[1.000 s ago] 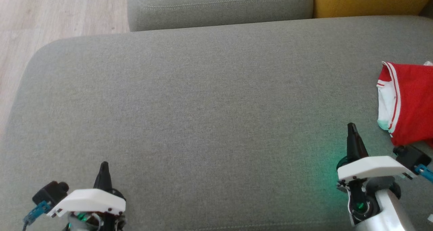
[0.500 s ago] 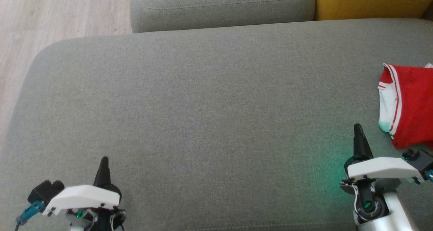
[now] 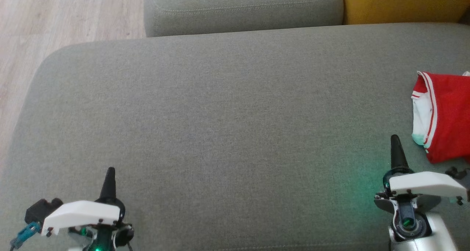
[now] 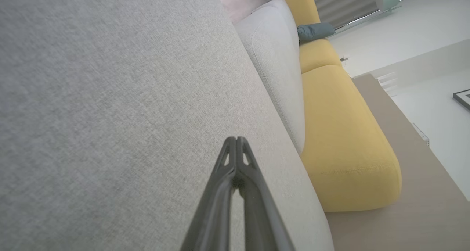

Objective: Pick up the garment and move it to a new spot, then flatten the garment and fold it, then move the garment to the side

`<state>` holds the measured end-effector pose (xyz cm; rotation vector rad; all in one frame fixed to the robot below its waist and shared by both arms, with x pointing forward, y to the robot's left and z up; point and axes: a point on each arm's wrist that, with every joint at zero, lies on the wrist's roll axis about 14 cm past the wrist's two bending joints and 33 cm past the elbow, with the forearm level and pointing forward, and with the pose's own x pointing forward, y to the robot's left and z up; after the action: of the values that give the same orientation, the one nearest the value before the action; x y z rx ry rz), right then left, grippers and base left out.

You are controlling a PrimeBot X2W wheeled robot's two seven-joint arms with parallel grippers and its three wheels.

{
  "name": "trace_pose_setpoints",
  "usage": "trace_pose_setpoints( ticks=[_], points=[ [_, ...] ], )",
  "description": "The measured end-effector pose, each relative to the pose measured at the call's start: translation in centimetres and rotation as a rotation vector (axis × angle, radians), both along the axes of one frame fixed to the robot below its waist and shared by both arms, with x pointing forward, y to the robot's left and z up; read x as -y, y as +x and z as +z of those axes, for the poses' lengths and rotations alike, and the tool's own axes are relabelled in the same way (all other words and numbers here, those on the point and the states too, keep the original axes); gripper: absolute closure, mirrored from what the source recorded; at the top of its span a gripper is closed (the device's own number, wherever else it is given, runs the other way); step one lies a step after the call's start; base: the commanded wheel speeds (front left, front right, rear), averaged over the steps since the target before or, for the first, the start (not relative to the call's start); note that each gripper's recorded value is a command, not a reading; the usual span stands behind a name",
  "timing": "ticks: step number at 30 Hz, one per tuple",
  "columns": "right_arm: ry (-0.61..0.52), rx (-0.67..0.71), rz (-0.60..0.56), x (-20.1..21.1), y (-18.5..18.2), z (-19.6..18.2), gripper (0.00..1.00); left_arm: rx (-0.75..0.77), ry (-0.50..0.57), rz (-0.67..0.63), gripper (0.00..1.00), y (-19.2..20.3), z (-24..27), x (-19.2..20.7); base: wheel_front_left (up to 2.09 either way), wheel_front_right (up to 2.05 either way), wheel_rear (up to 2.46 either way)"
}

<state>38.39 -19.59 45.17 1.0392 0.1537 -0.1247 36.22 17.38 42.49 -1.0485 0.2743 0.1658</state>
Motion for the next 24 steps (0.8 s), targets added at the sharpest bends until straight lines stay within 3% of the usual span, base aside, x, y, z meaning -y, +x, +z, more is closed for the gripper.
trace_pose_setpoints(
  ticks=[24],
  points=[
    [0.276,0.062,-0.042,0.5,0.1,1.8,1.0,0.077,-0.273,0.048,1.0,0.5,2.1,-0.5,0.0,0.0,0.0]
  ],
)
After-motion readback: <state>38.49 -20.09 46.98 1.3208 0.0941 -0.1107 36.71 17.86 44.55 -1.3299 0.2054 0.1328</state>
